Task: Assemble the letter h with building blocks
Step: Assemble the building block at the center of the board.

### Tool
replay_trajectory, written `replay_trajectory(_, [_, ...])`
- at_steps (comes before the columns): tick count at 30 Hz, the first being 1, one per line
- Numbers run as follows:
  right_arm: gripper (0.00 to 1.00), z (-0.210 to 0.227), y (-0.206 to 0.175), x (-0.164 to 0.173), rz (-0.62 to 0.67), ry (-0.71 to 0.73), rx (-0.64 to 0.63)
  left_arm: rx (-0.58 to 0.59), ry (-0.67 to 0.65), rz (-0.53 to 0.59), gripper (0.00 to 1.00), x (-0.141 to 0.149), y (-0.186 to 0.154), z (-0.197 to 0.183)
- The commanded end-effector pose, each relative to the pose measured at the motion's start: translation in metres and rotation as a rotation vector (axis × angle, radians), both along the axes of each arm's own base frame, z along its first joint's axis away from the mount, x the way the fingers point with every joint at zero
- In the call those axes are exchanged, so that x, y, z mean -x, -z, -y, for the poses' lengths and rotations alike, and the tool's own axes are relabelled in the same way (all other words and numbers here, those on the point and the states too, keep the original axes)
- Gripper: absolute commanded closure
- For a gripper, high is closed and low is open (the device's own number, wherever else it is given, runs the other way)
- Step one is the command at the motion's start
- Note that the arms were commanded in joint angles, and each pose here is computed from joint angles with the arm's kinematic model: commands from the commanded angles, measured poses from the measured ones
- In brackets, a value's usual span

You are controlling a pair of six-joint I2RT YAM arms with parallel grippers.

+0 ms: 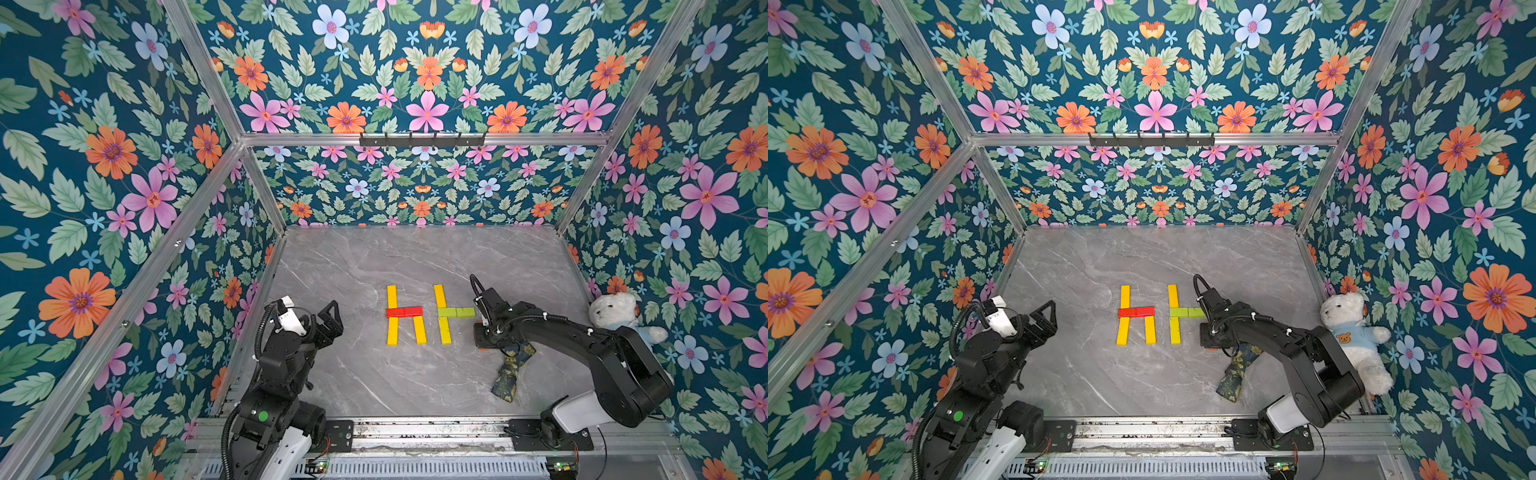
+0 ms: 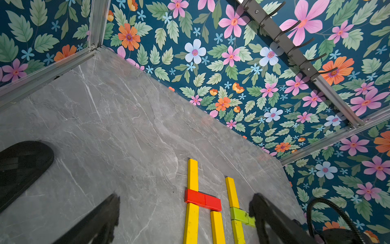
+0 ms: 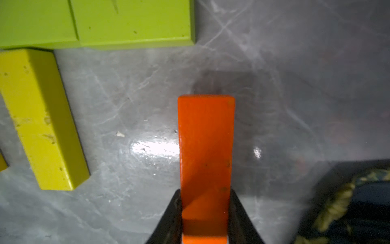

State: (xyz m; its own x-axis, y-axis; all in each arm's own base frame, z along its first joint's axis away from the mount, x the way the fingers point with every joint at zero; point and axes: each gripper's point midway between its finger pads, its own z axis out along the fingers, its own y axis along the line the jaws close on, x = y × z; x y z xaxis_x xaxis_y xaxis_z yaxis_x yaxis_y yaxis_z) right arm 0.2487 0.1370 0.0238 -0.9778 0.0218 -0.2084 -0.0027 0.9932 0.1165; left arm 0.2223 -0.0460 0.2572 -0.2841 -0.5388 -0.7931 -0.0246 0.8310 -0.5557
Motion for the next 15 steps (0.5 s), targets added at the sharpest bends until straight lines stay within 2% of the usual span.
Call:
replay_trajectory(1, [0.76, -0.004, -0.003, -0.001, 0.000, -0.011, -0.015, 0.010, 0.002, 0.027, 0.00, -0.001, -0.006, 0.001])
replay_trajectory(15, [0.76, -0.015, 0.002, -0.007, -0.017, -0.057, 0.006, 0.009, -0.005, 0.028, 0.00, -0.001, -0.007, 0.000])
